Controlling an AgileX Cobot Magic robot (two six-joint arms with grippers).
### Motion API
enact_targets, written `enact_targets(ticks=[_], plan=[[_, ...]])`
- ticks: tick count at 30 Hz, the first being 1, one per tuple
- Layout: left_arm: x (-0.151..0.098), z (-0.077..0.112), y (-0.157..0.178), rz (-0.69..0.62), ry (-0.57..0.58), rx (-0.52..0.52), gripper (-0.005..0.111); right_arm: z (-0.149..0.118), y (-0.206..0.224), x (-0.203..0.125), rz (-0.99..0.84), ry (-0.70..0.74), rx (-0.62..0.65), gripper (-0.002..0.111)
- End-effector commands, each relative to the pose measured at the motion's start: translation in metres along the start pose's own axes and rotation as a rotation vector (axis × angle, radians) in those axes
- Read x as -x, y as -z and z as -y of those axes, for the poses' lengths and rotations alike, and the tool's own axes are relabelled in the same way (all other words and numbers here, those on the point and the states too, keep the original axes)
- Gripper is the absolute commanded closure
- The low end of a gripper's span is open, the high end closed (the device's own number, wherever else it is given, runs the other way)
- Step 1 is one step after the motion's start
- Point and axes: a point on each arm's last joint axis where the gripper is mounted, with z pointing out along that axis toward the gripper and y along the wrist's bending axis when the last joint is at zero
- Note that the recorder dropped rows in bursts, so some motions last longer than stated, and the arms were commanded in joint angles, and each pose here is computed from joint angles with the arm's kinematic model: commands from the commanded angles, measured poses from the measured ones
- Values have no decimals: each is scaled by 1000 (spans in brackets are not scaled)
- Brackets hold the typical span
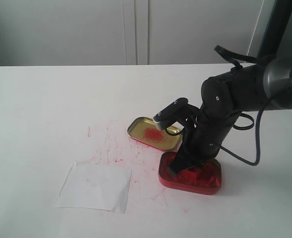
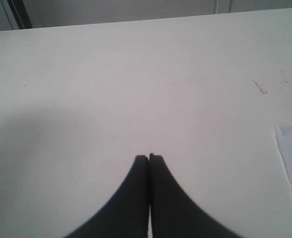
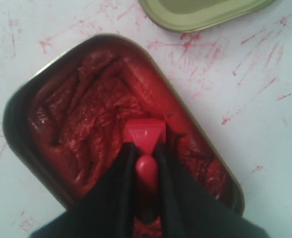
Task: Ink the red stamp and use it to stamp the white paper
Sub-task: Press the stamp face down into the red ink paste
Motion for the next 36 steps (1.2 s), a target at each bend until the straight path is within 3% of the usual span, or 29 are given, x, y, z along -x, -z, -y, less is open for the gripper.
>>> enact_targets(ticks=[1,12,27,36], plan=[[0,0,0,4,-1,-2,107,-1,-10,-14,-79,-28,13,108],[0,0,0,4,-1,-2,107,-2,40,-8,88,-116,-2,108],[0,0,0,4,-1,-2,107,10,38,-5,190,-238,135,108],[0,0,0,4,-1,-2,107,20,29,-19,169,-257,141,108]])
